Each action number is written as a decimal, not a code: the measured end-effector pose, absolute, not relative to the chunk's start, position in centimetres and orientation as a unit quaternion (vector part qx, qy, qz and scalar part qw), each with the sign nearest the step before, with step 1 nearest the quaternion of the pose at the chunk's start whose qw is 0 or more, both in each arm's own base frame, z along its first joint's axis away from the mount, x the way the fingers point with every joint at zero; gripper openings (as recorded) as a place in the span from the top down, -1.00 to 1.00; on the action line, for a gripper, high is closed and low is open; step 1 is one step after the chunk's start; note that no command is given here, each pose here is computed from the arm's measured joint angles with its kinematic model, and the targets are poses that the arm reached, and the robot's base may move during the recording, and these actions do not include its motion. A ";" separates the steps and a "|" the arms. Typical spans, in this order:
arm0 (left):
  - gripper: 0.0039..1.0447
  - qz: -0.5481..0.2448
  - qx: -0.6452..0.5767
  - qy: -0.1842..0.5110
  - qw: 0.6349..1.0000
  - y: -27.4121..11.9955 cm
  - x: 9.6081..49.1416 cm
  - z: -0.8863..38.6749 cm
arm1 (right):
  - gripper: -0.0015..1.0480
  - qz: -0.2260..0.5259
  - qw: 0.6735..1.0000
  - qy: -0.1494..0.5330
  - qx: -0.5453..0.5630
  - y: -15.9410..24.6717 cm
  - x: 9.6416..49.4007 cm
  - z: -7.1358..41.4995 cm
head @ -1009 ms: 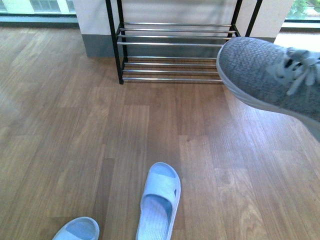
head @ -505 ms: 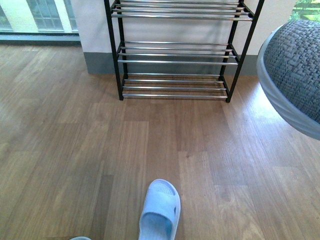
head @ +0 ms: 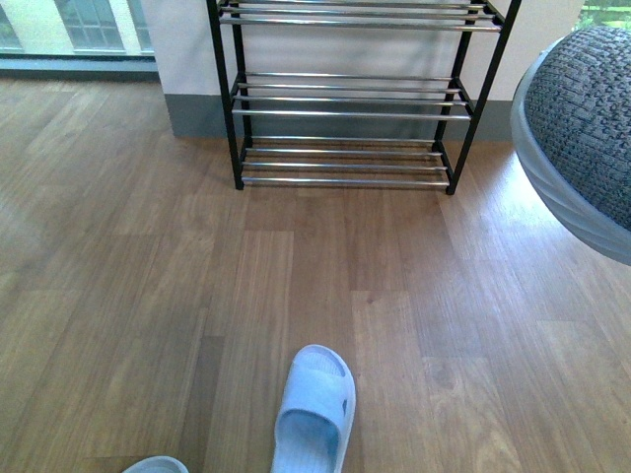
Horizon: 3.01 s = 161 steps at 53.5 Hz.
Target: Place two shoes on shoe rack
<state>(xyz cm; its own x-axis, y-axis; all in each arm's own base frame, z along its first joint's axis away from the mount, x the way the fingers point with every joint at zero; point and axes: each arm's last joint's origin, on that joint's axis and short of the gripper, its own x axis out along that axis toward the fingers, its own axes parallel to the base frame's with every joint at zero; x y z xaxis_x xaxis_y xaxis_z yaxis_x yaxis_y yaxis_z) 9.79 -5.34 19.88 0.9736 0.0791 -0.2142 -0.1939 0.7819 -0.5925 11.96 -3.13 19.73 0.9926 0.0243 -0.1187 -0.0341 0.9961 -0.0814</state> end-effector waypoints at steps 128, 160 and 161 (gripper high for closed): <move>0.97 0.070 -0.322 0.092 0.940 -5.4 9.8 19.9 | 0.97 0.013 0.997 0.060 -0.040 -3.2 11.9 19.7; 0.97 0.069 -0.321 0.093 0.940 -5.4 9.8 19.8 | 0.97 0.013 0.997 0.060 -0.039 -3.2 12.0 19.7; 0.97 0.070 -0.321 0.093 0.940 -5.4 9.8 19.8 | 0.97 0.013 0.997 0.060 -0.039 -3.2 12.0 19.7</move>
